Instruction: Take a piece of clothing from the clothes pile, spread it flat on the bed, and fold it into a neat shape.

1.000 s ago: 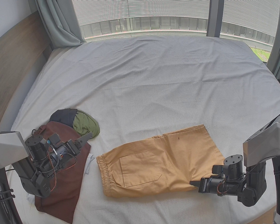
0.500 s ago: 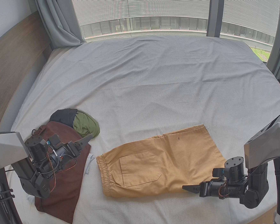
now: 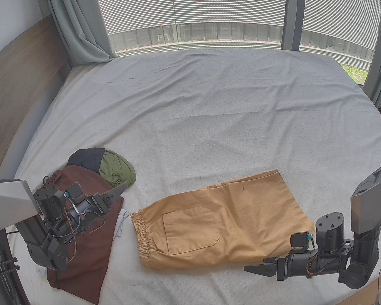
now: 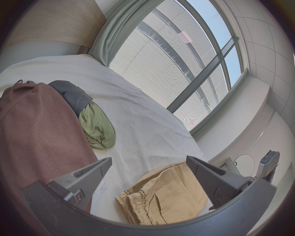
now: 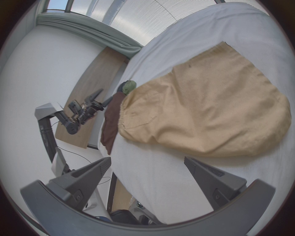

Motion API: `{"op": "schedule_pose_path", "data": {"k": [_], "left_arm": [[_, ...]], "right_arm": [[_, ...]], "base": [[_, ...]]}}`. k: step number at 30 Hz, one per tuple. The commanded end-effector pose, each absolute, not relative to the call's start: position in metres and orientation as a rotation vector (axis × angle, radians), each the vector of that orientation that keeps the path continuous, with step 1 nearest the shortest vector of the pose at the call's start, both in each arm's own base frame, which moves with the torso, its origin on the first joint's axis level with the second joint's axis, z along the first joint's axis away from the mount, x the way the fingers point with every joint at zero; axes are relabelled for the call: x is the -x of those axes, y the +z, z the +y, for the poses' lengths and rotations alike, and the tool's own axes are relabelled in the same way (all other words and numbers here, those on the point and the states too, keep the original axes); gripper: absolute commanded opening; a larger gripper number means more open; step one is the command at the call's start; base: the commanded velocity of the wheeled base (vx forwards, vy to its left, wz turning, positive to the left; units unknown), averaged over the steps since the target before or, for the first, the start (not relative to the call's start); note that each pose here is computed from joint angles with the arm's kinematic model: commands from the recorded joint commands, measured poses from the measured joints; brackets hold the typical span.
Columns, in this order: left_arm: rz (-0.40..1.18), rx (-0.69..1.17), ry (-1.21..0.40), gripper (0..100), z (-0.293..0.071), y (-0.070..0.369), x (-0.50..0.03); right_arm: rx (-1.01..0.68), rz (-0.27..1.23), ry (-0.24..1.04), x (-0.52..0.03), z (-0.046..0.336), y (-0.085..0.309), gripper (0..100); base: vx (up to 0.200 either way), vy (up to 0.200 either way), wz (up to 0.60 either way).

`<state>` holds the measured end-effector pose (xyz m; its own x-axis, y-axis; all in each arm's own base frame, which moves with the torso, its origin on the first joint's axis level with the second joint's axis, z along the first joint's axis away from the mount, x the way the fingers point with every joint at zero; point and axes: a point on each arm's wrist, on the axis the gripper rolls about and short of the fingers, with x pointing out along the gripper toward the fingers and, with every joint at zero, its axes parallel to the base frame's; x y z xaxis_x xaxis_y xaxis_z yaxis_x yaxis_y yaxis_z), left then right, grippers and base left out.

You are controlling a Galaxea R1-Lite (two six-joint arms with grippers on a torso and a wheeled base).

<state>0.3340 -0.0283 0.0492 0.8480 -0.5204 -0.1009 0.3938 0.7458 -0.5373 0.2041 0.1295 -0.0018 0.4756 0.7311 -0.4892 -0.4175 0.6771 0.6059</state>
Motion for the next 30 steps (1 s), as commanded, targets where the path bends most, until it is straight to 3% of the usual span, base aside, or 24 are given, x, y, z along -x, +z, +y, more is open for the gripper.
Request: {"op": "schedule_pose_path", "data": {"k": [1,14,30], "left_arm": [[0.282,0.533,-0.517,100,-0.034,0.046,-0.327],[0.304,0.532,-0.54,100,-0.042,0.044,-0.322],[0.391,0.547,-0.543,100,-0.045,0.028,-0.312]], "right_arm": [[-0.453,0.704,0.817,-0.197,0.131,0.029,100],[-0.508,0.553,0.791,-0.215,0.119,0.055,100],[-0.512,0.56,0.781,-0.216,0.118,0.053,100]], "base": [[0.0,0.0,0.0],[0.0,0.0,0.0],[0.0,0.0,0.0]]}}
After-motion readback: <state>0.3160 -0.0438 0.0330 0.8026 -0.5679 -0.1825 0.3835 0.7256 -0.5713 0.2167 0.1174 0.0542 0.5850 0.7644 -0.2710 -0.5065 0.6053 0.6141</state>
